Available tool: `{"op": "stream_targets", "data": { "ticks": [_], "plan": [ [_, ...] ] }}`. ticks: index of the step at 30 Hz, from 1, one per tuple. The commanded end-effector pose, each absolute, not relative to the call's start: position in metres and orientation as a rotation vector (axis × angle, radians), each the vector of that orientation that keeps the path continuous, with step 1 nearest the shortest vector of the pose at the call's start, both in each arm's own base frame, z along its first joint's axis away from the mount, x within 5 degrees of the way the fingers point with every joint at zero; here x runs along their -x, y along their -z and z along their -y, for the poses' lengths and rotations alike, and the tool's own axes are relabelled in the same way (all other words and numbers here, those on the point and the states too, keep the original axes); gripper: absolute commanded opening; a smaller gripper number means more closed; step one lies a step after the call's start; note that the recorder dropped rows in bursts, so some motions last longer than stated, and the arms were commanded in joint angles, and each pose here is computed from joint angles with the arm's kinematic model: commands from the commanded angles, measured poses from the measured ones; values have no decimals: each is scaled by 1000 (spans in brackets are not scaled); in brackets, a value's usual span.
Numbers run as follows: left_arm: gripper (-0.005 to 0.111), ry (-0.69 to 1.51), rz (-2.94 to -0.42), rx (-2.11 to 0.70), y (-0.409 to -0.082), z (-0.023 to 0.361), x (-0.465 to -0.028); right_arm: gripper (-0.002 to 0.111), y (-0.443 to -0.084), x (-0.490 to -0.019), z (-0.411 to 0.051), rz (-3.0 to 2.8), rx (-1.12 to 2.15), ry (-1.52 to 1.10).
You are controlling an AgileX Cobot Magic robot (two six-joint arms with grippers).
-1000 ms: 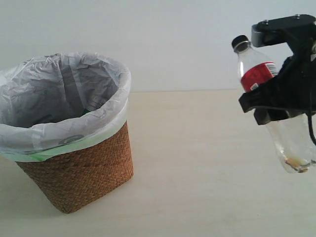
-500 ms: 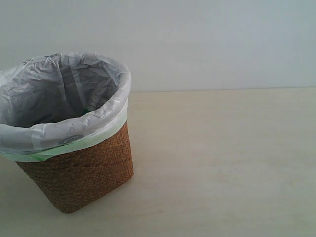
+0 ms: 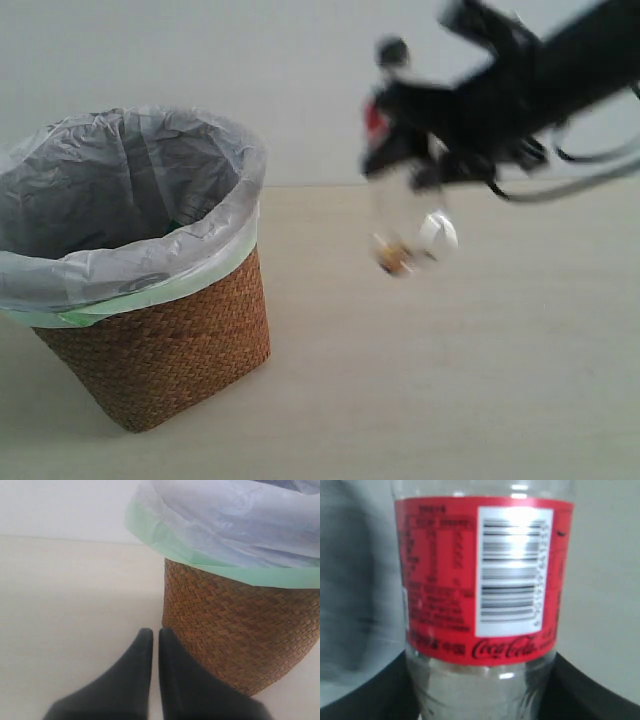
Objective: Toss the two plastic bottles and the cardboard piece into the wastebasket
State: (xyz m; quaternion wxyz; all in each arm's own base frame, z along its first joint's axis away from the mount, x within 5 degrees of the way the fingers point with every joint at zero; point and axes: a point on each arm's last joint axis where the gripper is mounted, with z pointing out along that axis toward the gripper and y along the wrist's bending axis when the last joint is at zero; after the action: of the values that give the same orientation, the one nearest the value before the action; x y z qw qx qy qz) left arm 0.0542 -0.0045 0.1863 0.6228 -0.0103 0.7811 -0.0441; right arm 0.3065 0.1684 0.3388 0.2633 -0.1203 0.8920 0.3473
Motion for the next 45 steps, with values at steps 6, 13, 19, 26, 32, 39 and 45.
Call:
{"op": "stream_targets", "data": {
  "ticks": [6,13,19,26,32,39,45],
  "plan": [
    [4,101,-1792,27,-185,4,-54,77,-473,-279,-225,-2088,526,-1007],
    [4,101,-1792,27,-185,4,-54,77,-447,-295,-192,-2317,424,-435],
    [4,101,-1792,27,-185,4,-54,71,-428,-308,-174,-2418,376,-80],
    [4,101,-1792,27,-185,4,-54,2,-402,-317,-177,-2483,400,4],
    [4,101,-1792,27,-185,4,-54,3,-369,-300,-165,-2568,447,78],
    [4,101,-1792,27,-185,4,-54,3,-360,-233,-129,-2290,377,-154],
    [4,101,-1792,27,-185,4,-54,3,-348,-140,-75,-2011,326,-326]
  ]
}}
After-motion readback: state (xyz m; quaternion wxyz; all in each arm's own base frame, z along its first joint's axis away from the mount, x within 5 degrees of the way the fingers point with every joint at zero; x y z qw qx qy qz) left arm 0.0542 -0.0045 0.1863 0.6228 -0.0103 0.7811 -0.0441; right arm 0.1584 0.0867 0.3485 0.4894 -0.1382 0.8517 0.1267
